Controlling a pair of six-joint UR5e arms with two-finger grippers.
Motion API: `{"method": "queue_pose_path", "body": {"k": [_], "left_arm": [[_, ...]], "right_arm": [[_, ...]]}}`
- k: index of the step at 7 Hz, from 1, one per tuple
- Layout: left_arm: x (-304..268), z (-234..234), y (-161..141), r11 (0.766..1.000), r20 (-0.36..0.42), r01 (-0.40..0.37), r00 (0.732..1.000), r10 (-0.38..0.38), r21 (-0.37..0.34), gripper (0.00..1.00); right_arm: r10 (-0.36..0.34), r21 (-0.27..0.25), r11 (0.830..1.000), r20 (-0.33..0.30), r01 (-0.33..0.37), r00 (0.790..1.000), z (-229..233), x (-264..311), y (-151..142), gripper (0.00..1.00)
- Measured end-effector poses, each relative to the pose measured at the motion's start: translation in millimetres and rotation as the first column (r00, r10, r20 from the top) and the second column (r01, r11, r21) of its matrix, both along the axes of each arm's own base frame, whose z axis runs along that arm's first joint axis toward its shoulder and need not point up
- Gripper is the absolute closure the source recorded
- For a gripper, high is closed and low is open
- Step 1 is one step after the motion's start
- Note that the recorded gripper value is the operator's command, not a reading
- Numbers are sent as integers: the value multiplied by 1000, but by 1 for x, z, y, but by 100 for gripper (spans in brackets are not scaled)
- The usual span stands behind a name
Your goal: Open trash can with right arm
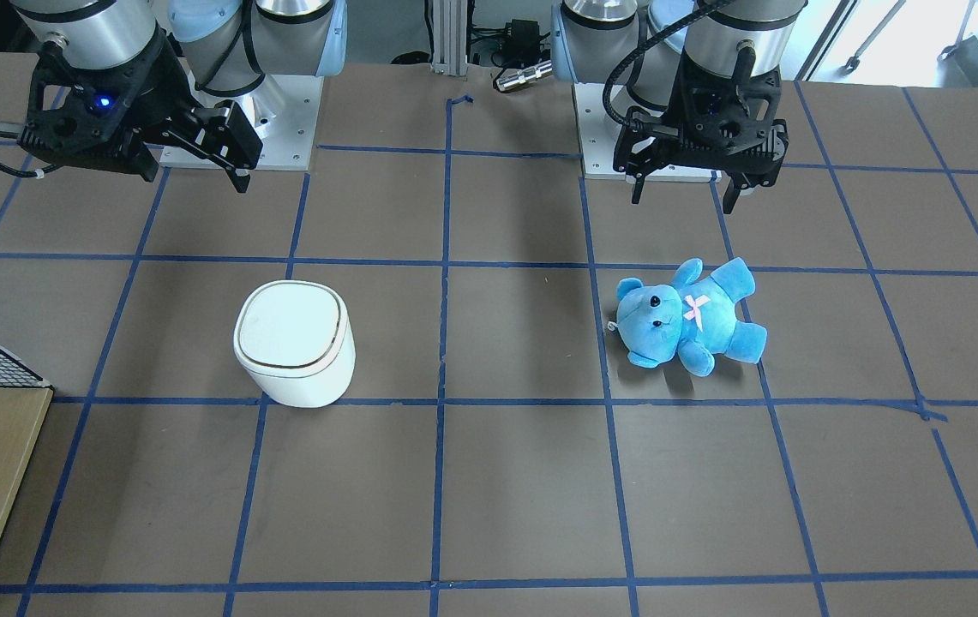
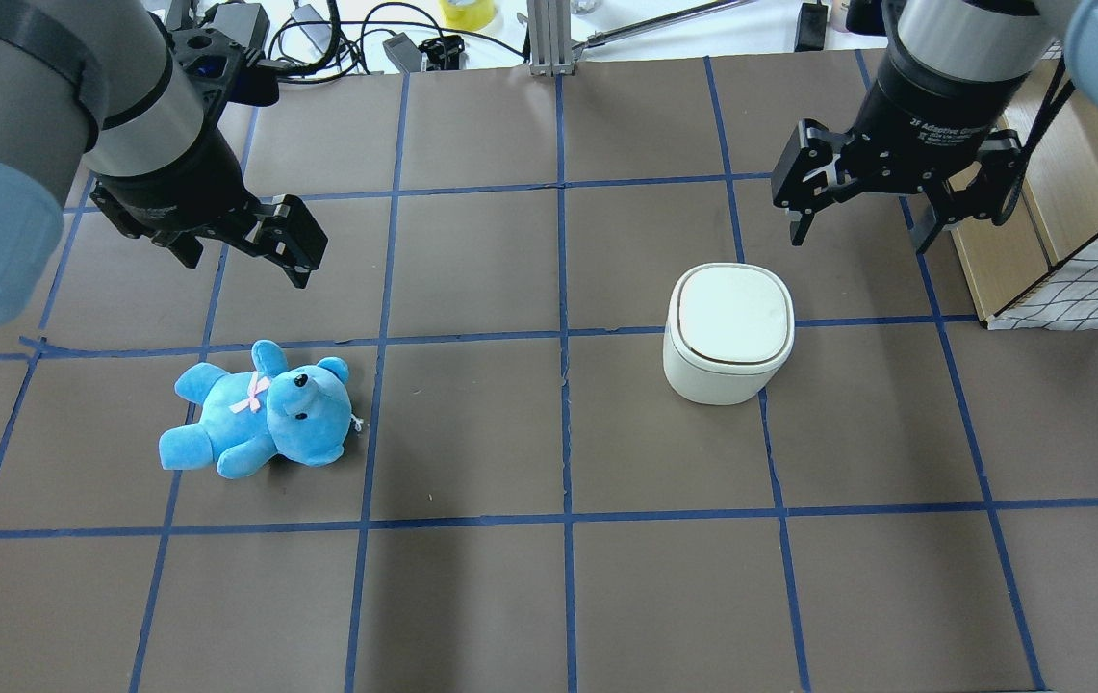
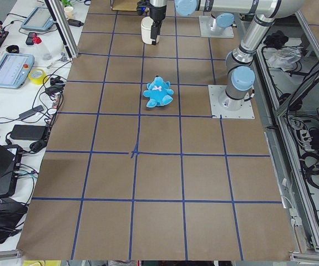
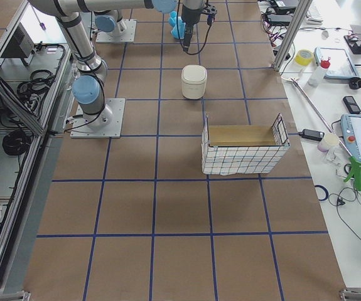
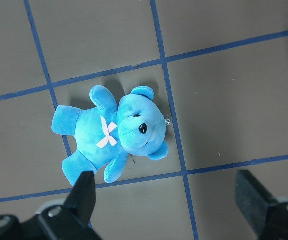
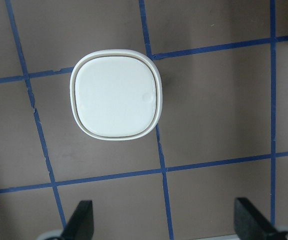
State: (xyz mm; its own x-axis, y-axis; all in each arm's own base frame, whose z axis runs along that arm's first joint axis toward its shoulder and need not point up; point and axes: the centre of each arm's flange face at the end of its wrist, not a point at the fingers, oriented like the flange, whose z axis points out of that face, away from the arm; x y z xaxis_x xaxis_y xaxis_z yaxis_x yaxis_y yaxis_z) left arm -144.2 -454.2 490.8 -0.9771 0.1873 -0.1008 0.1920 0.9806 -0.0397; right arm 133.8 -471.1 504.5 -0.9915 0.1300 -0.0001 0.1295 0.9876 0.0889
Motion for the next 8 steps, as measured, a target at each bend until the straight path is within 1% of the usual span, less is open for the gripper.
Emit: {"method": "queue_pose_path", "body": {"k": [6, 7, 8], "left_arm": [[0, 0, 0, 1000, 0, 0, 1000, 0, 0, 0], [0, 0, 0, 1000, 0, 0, 1000, 0, 0, 0], [0, 0, 0, 1000, 0, 0, 1000, 0, 0, 0]], "right_arm": [[1, 4, 1000, 0, -1, 1000, -1, 1, 0, 0], [1, 3, 1000, 1, -1, 1000, -1, 1, 0, 1], [1, 0, 1000, 1, -1, 1000, -1, 1, 0, 4]]}}
